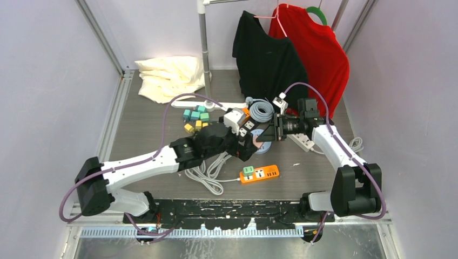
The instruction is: Pull the plug off the socket
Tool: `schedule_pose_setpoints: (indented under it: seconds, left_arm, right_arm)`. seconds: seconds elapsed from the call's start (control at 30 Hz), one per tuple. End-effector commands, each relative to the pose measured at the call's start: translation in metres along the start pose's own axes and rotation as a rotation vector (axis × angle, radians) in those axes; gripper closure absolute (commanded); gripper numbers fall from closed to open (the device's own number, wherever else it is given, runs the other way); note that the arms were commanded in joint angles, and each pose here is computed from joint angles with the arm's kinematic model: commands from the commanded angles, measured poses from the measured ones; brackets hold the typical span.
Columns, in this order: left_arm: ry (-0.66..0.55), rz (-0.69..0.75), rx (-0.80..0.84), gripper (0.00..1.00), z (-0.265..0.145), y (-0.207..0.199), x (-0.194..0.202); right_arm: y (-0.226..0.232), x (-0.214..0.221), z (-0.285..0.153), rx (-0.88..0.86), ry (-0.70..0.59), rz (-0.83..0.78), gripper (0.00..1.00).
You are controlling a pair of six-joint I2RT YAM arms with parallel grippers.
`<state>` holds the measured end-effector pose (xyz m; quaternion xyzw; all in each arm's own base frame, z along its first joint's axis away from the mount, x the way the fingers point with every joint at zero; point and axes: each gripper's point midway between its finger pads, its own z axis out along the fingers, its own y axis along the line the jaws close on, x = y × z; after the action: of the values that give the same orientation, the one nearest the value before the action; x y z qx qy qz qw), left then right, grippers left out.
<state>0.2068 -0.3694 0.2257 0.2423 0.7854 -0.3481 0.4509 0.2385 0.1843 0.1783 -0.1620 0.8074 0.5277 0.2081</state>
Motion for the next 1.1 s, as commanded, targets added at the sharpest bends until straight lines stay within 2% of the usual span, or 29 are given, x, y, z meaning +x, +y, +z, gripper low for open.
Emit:
schedule_pose_setpoints:
  seconds: [0.0, 0.23, 0.47, 0.67, 0.8, 0.83, 0.9, 0.97, 1.0, 1.03, 1.07]
  left_arm:
    - [0.039, 0.100, -0.143, 0.02, 0.008, 0.004, 0.001]
    - [0.083, 0.219, -0.225, 0.06, 0.034, 0.009, 0.004]
    - [0.099, 0.209, -0.222, 0.12, 0.055, 0.003, 0.005]
    - [0.095, 0.213, -0.248, 0.36, 0.061, 0.004, 0.001]
    - [0.097, 0.219, -0.277, 0.69, 0.060, 0.010, 0.001]
    - [0.096, 0.222, -0.282, 0.81, 0.059, 0.011, 0.001]
    - [0.102, 0.233, -0.287, 0.98, 0.056, 0.014, 0.003]
    - [0.107, 0.237, -0.295, 1.00, 0.050, 0.017, 0.007]
    - [0.108, 0.235, -0.300, 1.00, 0.046, 0.020, 0.009]
    - [0.111, 0.229, -0.305, 1.00, 0.041, 0.024, 0.013]
    - [0.114, 0.221, -0.310, 1.00, 0.037, 0.028, 0.018]
  right_arm:
    - [0.010, -0.010, 0.001, -0.026, -0.019, -0.021, 0.91]
    - [0.014, -0.010, 0.001, -0.040, -0.018, -0.016, 0.90]
    - [0.014, -0.010, 0.002, -0.043, -0.015, -0.015, 0.90]
    - [0.014, -0.009, 0.003, -0.042, -0.012, -0.016, 0.90]
    - [0.015, -0.009, 0.004, -0.045, -0.009, -0.017, 0.85]
    - [0.016, -0.009, 0.004, -0.047, -0.009, -0.017, 0.83]
    - [0.017, -0.008, 0.003, -0.056, -0.007, -0.020, 0.72]
    - [0.020, -0.008, 0.002, -0.063, -0.010, -0.041, 0.54]
    - [0.021, -0.008, 0.002, -0.063, -0.013, -0.059, 0.38]
    - [0.022, -0.010, 0.000, -0.060, -0.019, -0.082, 0.06]
    - [0.023, -0.011, -0.002, -0.053, -0.024, -0.104, 0.00]
